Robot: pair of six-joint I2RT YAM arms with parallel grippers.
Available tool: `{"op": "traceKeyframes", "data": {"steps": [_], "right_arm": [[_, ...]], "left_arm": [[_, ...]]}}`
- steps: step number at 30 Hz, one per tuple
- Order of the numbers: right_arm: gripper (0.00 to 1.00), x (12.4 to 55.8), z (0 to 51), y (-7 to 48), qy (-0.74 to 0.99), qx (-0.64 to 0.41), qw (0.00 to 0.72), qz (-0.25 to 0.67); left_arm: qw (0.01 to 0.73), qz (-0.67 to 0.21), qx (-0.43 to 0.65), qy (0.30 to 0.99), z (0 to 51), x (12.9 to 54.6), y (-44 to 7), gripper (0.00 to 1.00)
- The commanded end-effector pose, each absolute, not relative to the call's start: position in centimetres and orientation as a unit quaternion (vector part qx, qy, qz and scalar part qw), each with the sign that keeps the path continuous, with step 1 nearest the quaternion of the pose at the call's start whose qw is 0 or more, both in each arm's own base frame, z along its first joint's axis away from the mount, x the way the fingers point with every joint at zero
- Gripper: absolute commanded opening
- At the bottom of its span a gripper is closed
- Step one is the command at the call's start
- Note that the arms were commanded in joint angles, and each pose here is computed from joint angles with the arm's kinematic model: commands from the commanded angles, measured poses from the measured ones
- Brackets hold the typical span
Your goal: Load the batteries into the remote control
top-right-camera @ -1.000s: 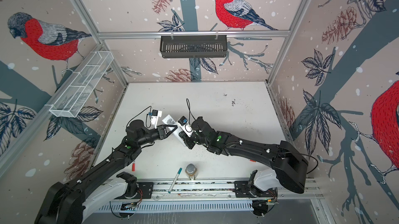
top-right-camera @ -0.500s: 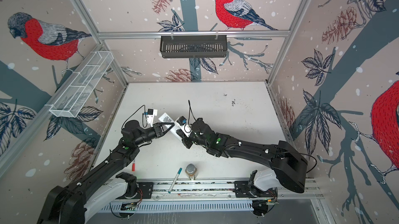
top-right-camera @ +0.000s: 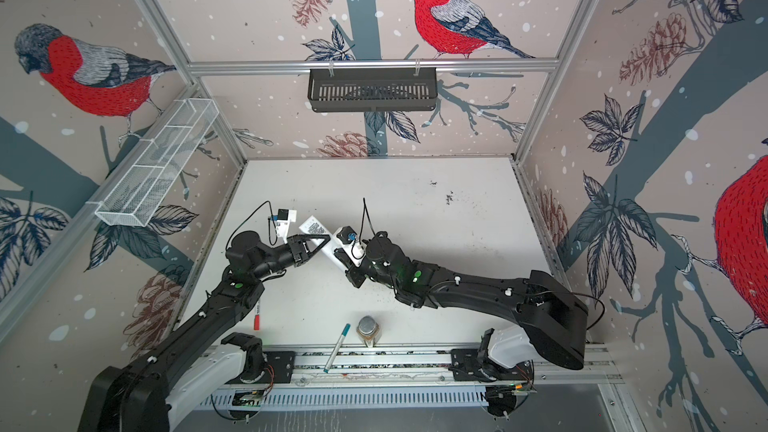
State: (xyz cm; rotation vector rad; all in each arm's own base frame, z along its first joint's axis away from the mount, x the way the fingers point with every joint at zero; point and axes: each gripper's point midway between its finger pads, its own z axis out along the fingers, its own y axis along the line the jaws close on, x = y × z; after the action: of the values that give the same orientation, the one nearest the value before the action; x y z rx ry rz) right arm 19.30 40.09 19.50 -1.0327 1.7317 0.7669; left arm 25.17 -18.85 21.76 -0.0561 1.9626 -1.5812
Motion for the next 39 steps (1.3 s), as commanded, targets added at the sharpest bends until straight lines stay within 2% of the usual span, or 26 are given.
{"op": "traceKeyframes", "data": {"steps": [1,13,20,33,39], "right_arm": [[0.10,16.1,12.8,37.9,0.747,-0.493,0.356,0.268],[0.12,14.5,11.8,36.9,0.739,-0.523,0.327,0.270],[0.18,14.0,11.3,36.3,0.742,-0.529,0.308,0.273],[0.20,14.2,11.9,34.9,0.748,-0.517,0.318,0.268],[0.21,14.9,13.8,34.5,0.746,-0.496,0.347,0.278]], "left_arm": [[0.370,-0.649,0.075,0.660,28.6,23.6,-19.4,0.00],[0.373,-0.644,0.076,0.664,28.1,23.7,-19.3,0.00],[0.377,-0.644,0.082,0.660,28.6,23.7,-19.3,0.00],[0.378,-0.640,0.082,0.663,28.4,23.6,-19.3,0.00],[0.375,-0.638,0.082,0.667,28.0,23.6,-19.3,0.00]]}}
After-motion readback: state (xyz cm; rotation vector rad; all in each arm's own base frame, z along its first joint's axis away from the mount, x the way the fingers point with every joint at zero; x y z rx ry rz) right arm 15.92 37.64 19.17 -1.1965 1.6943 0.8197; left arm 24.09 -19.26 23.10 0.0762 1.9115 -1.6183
